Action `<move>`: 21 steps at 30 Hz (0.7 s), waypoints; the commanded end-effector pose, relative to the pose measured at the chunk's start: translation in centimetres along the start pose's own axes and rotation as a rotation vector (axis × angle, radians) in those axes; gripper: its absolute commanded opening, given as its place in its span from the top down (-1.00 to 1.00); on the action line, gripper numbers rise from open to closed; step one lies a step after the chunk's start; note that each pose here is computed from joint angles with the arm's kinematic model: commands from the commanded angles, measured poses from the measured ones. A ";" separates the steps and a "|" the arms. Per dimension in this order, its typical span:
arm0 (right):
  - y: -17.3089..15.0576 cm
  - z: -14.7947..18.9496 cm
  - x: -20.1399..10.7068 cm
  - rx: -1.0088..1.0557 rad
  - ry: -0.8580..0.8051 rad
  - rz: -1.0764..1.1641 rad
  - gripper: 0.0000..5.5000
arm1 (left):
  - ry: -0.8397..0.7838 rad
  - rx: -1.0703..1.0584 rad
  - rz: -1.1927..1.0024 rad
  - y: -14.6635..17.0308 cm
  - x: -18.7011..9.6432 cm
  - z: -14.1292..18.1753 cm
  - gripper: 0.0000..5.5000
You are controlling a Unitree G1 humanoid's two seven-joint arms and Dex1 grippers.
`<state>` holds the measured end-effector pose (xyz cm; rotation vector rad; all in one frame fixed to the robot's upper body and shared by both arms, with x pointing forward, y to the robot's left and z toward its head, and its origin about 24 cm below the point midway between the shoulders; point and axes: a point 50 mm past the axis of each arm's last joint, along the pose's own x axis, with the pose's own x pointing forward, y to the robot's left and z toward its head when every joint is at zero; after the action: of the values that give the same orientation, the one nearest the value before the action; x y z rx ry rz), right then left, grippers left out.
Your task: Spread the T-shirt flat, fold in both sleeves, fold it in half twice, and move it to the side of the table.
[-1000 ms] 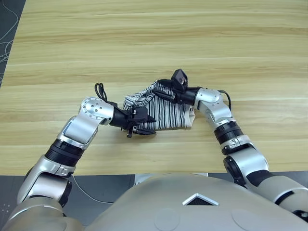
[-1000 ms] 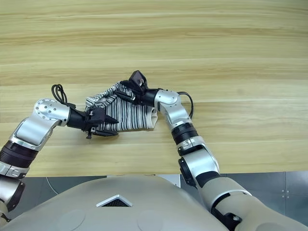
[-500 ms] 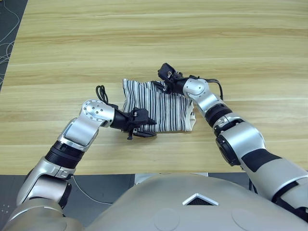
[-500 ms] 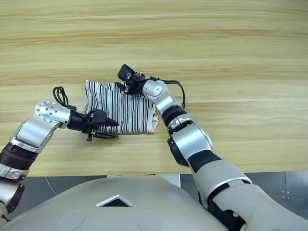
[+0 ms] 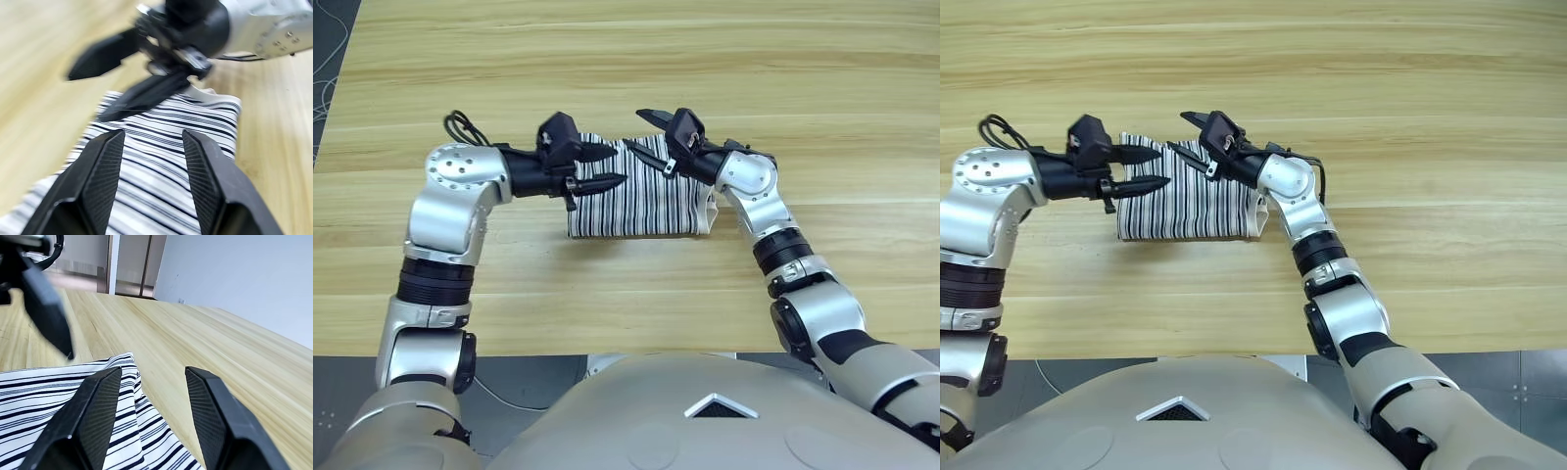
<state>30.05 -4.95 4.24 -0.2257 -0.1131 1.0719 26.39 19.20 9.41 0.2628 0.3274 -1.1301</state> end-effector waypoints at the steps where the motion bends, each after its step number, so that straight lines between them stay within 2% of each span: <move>1: 1.1 -0.9 -0.1 -0.002 0.072 0.062 0.13 | 0.031 -0.054 0.051 0.1 -2.0 -2.4 0.20; 3: 1.7 -2.4 -0.2 -0.004 0.159 0.079 0.13 | 0.138 -0.118 0.166 0.9 -3.0 -5.3 0.20; 6: 2.0 -4.8 -1.6 -0.012 0.308 0.111 0.13 | 0.360 -0.287 0.560 4.1 -5.4 -10.7 0.20; 7: 1.8 -5.6 -2.3 -0.001 0.362 0.131 0.13 | 0.351 -0.328 0.730 5.7 -6.1 -11.0 0.20; 10: 1.3 -7.7 -4.6 0.061 0.518 0.183 0.13 | 0.150 -0.408 1.166 9.8 -7.5 -9.1 0.20; 12: -0.3 -8.7 -6.6 0.131 0.629 0.144 0.13 | 0.005 -0.446 1.343 11.1 -7.5 -7.7 0.20; 15: -5.5 -8.2 -11.1 0.166 0.738 -0.051 0.13 | -0.160 -0.434 1.470 12.1 -6.4 -5.9 0.20; 17: -9.0 -7.4 -16.3 0.135 0.829 -0.255 0.13 | -0.246 -0.433 1.508 12.3 -5.5 -5.2 0.20; 19: -10.7 -7.1 -22.3 0.110 0.941 -0.481 0.13 | -0.265 -0.456 1.520 11.9 -4.4 -5.7 0.20; 21: -10.8 -7.1 -25.5 0.120 0.989 -0.614 0.13 | -0.248 -0.474 1.535 11.5 -3.9 -6.4 0.20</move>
<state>32.16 -29.27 2.77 -0.5593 0.5448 0.4193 34.47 29.99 5.92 -0.0721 0.0781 0.4150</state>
